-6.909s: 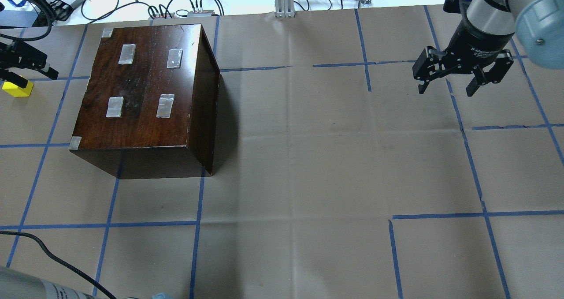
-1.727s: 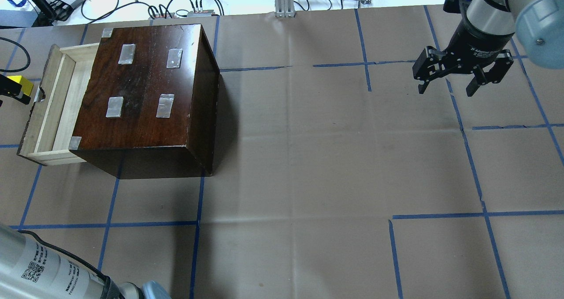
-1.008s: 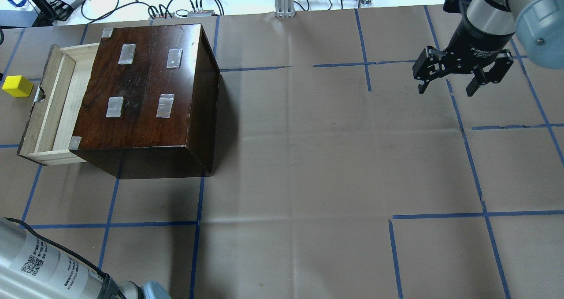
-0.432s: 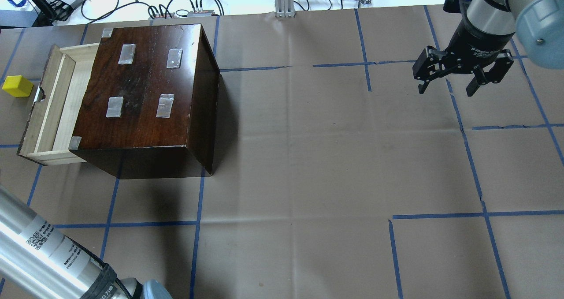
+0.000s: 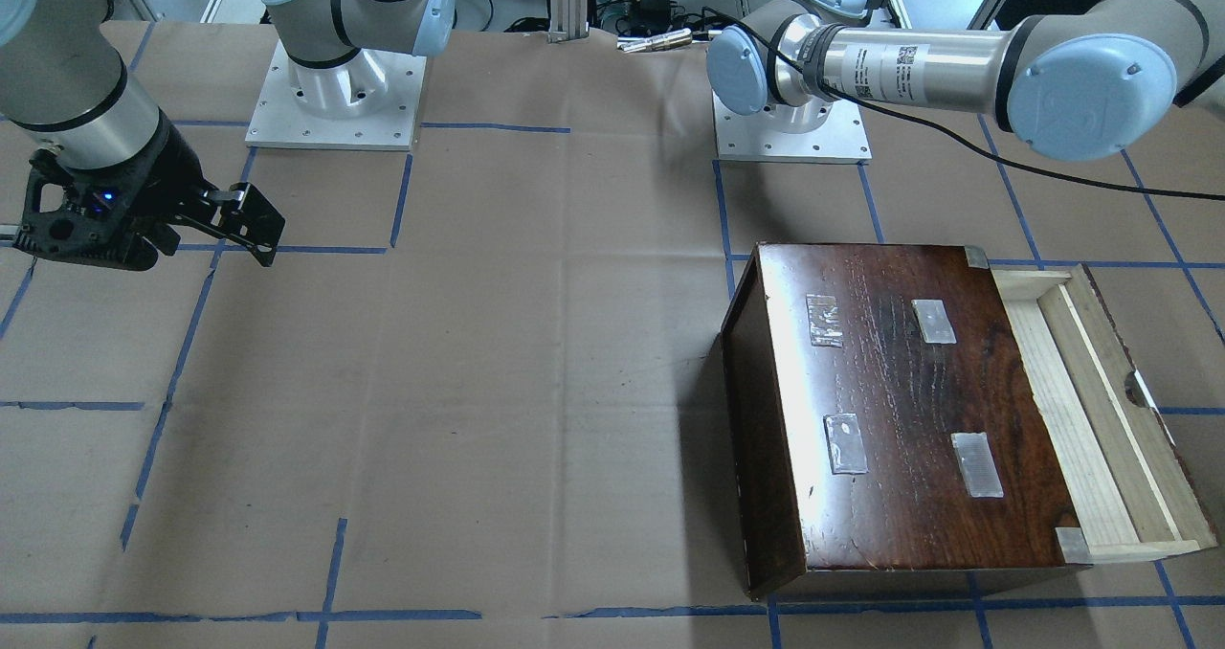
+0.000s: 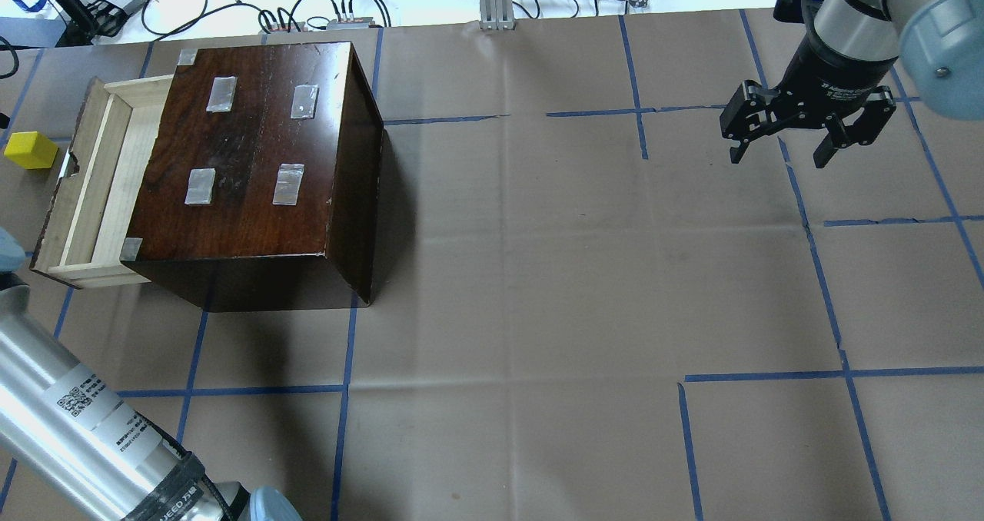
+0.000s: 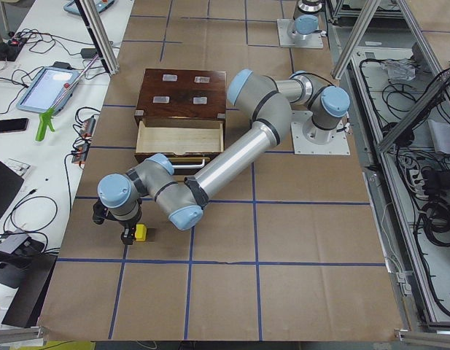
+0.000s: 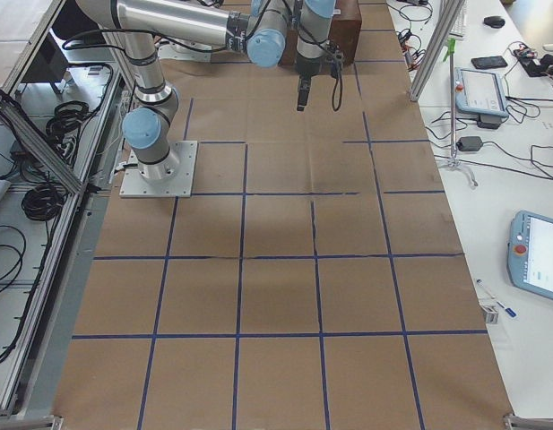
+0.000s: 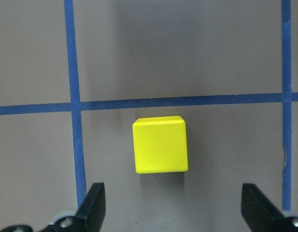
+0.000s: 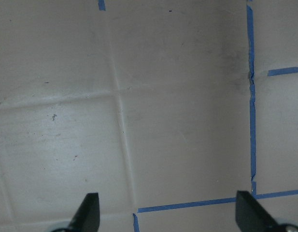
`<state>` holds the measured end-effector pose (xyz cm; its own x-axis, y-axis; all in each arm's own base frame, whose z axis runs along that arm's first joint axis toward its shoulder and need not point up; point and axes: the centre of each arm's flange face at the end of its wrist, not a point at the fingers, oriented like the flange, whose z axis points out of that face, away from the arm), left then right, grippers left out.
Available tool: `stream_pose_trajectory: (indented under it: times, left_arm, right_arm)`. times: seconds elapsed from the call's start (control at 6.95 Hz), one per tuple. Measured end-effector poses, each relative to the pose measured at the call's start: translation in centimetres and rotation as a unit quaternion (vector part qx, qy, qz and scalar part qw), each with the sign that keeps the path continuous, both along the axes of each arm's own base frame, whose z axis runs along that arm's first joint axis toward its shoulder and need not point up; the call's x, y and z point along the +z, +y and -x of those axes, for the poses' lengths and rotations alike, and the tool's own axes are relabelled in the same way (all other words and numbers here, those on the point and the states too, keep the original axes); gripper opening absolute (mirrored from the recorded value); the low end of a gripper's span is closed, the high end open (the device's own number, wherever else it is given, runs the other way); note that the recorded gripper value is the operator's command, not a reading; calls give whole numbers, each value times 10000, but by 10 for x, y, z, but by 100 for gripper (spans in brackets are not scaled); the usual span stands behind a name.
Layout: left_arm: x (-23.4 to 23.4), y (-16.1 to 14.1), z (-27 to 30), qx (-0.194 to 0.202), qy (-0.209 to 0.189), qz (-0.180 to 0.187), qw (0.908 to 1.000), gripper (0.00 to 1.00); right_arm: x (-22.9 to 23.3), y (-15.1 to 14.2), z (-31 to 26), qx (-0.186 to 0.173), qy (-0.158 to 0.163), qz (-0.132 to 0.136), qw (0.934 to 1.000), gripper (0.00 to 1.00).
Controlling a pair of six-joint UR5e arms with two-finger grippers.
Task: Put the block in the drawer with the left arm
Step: 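Lower the left gripper and grasp the yellow cube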
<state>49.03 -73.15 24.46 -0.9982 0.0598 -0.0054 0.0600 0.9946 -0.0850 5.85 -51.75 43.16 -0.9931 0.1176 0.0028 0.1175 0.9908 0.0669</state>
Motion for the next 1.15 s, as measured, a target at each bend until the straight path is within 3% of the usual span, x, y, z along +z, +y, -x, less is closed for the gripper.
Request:
stream_pose_trajectory:
  times: [0.14,0.29,0.72,1.15]
  left_arm:
    - [-17,-3,-3,-22,34,-45,10000,98]
    - [-33,-5,-5,-34,82,-90,9999,92]
    - [-56,-8,-7,-44,133,-138,9998,47]
    - [-40,-9,-6,-52,61,-74,9999,38]
  right_arm:
    - [0,0,0,0,0,1,10000,100]
    - [0,0,0,0,0,2,10000,100]
    - [0,0,0,-2,0,0,10000,100]
    - [0,0,0,-1,-1,4,10000,100]
